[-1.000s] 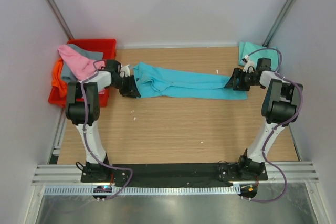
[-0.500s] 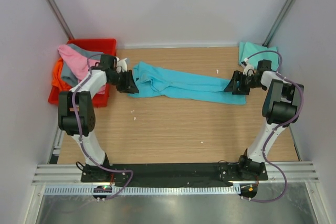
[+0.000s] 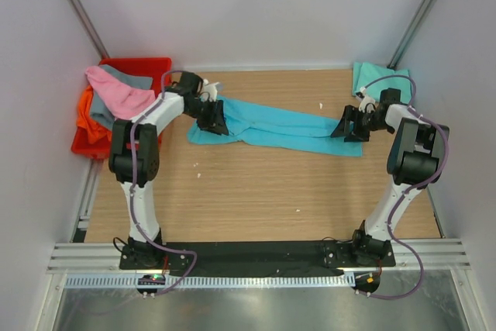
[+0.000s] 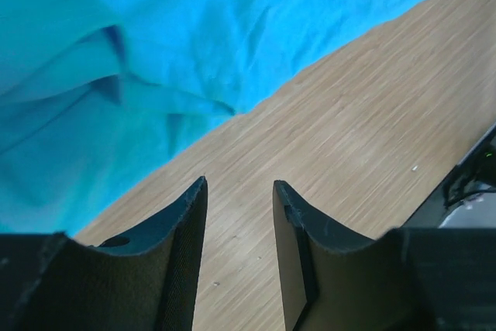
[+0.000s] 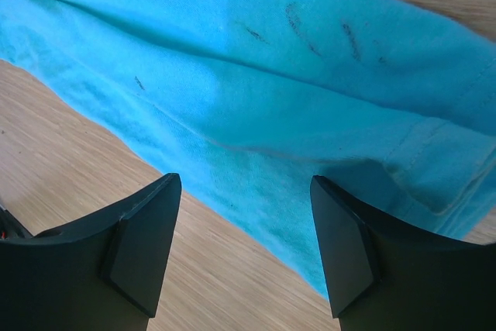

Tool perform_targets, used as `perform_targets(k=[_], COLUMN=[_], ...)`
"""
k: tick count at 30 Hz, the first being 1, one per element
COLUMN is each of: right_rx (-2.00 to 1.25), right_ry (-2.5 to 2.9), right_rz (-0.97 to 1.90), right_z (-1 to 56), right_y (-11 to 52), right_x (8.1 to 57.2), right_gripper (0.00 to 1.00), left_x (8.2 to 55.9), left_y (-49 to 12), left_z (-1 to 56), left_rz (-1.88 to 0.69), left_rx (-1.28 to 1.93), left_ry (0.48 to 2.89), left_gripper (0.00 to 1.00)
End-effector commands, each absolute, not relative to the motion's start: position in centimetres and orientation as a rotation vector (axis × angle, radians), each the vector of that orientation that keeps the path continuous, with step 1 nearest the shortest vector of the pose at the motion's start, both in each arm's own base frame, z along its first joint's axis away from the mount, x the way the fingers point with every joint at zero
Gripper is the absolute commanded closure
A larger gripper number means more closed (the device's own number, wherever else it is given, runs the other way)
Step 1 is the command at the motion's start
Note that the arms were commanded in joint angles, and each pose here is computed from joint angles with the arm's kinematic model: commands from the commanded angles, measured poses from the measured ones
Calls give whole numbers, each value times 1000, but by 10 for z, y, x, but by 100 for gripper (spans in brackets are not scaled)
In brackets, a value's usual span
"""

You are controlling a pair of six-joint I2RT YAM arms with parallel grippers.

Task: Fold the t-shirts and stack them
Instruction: Fold the tshirt

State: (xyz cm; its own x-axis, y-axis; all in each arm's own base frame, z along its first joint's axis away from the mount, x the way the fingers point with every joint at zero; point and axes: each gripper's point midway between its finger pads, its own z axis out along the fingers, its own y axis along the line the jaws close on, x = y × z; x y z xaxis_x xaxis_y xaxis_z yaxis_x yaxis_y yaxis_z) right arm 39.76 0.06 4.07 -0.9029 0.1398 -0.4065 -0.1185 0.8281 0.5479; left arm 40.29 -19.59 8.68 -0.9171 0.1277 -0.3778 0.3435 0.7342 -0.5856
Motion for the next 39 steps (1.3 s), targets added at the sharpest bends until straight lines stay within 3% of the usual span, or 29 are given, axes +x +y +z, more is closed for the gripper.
perform_targets(k=[1,7,16,39], right_rx=[-20,-28,-30,-22], right_ry=[2515,2498,2500,2521], right_rz=[770,752,767,785], right_z=[57,61,58,48], right_y=[0,-1,1,1], right_x=[406,407,405,406], right_gripper=[26,26,25,25], left_x=[397,410,436,405], left_y=[-220,-239,-217,-244], left_z=[95,95,81,62], left_rz=[-801,-457,26,16], left_rx=[628,899,1114,1220], left_ry=[2605,2527,2446,2468], left_gripper=[59,58,56,57])
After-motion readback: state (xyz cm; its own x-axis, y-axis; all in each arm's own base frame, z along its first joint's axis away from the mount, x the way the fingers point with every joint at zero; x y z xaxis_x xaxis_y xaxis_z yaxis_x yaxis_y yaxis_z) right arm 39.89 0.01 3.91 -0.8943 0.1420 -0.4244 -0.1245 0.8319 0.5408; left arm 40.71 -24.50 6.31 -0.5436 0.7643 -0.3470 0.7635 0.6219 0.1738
